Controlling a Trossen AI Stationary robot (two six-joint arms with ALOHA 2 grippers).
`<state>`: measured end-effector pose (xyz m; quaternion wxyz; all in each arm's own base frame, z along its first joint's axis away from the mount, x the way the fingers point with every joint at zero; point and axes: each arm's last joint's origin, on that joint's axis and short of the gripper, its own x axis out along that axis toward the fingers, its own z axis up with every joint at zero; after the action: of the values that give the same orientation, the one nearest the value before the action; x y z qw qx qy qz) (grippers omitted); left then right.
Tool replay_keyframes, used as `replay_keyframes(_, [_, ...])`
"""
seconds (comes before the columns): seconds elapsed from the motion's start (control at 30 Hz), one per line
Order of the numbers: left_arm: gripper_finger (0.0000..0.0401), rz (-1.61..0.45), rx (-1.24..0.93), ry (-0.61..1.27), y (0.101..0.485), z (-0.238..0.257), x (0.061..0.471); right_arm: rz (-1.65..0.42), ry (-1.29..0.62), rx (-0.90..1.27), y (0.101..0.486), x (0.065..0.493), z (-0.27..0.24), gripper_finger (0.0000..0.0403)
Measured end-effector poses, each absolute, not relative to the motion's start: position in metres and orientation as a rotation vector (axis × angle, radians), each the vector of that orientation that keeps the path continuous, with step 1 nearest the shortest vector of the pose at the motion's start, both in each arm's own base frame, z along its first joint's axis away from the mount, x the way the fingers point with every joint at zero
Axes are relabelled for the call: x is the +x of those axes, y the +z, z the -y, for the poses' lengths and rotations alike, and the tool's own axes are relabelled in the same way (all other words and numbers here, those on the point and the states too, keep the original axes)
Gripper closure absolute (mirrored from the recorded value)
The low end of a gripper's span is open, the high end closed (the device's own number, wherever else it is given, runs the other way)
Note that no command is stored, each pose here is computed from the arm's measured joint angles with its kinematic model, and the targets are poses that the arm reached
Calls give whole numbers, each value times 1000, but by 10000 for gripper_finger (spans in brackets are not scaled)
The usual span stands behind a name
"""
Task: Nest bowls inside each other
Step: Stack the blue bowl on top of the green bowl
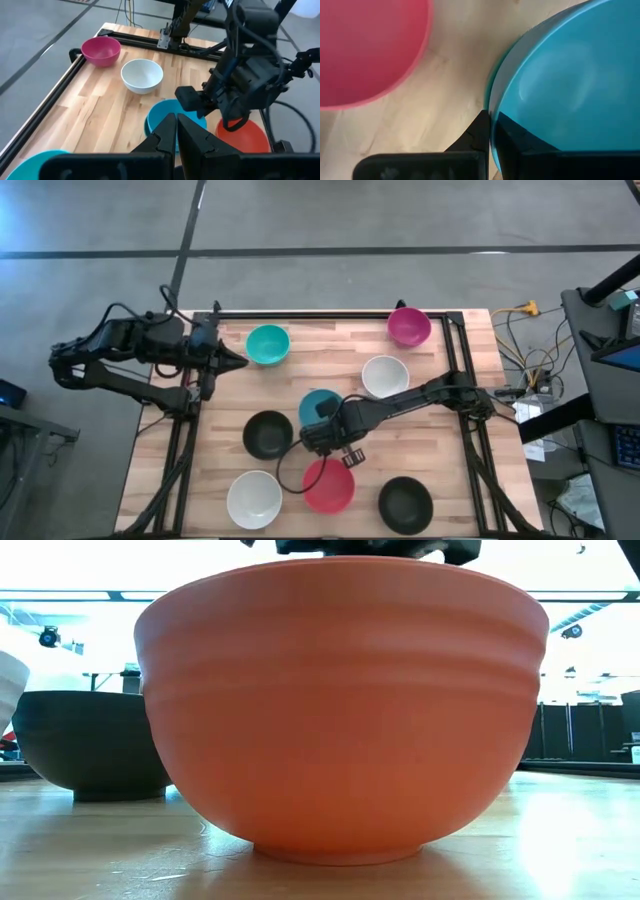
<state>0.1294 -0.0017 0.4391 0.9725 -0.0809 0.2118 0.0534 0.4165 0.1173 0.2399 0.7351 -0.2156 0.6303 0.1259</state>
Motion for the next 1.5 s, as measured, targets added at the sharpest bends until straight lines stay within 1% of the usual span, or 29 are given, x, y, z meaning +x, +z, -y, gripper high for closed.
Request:
replay_keyframes(0.27, [401,-417,-167,107,439,2,125,-1423,282,-483,218,413,-116,390])
replay_keyframes(0.5, [401,-430,-168,108,436,2,127,-1442,282,-487,212,411,-116,390])
replay_keyframes(1.1, [401,-439,-172,97,435,2,129,-1423,284,-427,229,414,-115,390])
replay_keyframes(1.37, [401,-440,-173,92,435,2,130,-1461,298,-403,227,411,-113,390])
replay_keyframes(1.5, [401,-438,-173,92,436,2,129,-1469,283,-388,227,411,-111,377])
